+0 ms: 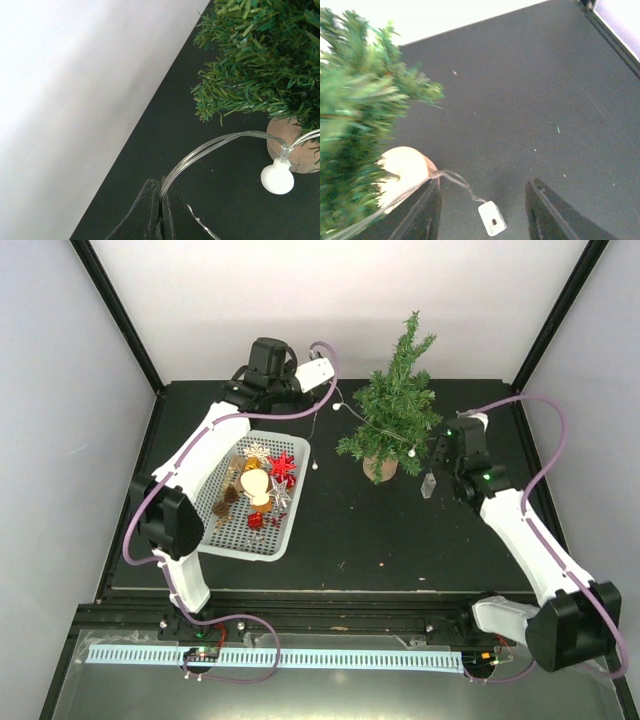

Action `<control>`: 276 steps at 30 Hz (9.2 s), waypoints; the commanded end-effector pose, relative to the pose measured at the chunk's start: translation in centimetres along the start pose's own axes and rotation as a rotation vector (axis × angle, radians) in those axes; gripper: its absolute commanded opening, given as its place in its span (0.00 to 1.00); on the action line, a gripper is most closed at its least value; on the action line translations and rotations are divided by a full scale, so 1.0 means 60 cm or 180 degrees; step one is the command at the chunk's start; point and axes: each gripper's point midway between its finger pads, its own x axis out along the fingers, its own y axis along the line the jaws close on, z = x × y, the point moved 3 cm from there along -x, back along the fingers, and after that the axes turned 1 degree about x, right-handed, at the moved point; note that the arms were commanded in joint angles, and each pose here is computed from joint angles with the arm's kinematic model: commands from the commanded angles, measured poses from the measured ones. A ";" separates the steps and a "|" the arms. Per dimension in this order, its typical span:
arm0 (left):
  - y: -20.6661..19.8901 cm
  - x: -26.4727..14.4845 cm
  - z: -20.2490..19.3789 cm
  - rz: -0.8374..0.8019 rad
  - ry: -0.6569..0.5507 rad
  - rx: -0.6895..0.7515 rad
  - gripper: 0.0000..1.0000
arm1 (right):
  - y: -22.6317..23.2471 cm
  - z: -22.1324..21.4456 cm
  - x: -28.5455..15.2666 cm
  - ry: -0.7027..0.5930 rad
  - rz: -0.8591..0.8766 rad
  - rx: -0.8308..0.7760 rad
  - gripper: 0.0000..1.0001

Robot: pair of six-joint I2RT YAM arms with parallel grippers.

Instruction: Decorate the small christmas tree

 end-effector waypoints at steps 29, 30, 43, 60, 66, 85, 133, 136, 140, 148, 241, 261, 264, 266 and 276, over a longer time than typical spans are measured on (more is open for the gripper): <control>0.009 0.040 -0.047 0.0305 0.0058 0.0117 0.02 | 0.148 0.040 -0.207 -0.0290 0.1408 -0.0498 0.47; 0.015 0.045 -0.043 0.0317 0.0062 0.0108 0.02 | 0.143 0.031 -0.206 -0.0291 0.1372 -0.0469 0.47; 0.017 0.087 -0.022 0.0341 0.0030 -0.0004 0.02 | 0.083 0.072 -0.110 -0.0404 0.0935 0.0114 0.55; -0.009 0.074 -0.020 0.0268 0.0010 -0.0040 0.02 | 0.046 0.152 0.003 -0.0216 0.0682 0.0343 0.49; -0.020 0.066 -0.019 0.0188 -0.0027 -0.0087 0.01 | 0.054 0.187 0.040 -0.0188 0.0677 0.0365 0.49; -0.027 0.084 -0.009 0.0220 -0.0110 0.0061 0.02 | 0.045 0.249 -0.030 -0.0643 0.0884 0.0451 0.55; -0.035 0.067 0.008 0.0231 -0.0105 0.0004 0.01 | 0.084 0.050 -0.009 0.0248 0.0716 0.0068 0.50; -0.034 0.064 0.014 0.0246 -0.0134 0.0016 0.02 | 0.078 0.067 -0.008 0.0145 0.0610 0.0062 0.50; -0.032 0.061 0.017 0.0254 -0.0151 0.0016 0.02 | 0.071 0.092 -0.011 -0.0001 0.0460 0.0003 0.50; -0.035 0.057 0.026 0.0240 -0.0199 -0.0013 0.01 | 0.056 0.126 0.010 -0.0085 0.0245 0.0000 0.49; -0.008 0.093 0.068 0.0044 -0.0917 -0.0459 0.02 | 0.188 0.275 -0.070 -0.0807 0.2189 -0.0473 0.57; -0.004 0.085 0.064 0.0018 -0.0923 -0.0492 0.02 | 0.198 0.259 -0.067 -0.0813 0.2400 -0.0512 0.07; -0.001 0.081 0.067 0.0039 -0.0939 -0.0492 0.02 | 0.199 0.259 -0.079 -0.0824 0.2450 -0.0511 0.01; 0.003 0.077 0.069 0.0061 -0.0952 -0.0495 0.01 | 0.200 0.261 -0.089 -0.0839 0.2491 -0.0496 0.01; 0.002 0.043 0.080 0.0127 -0.1035 -0.0386 0.02 | 0.223 0.249 -0.149 -0.0642 0.2873 -0.0398 0.01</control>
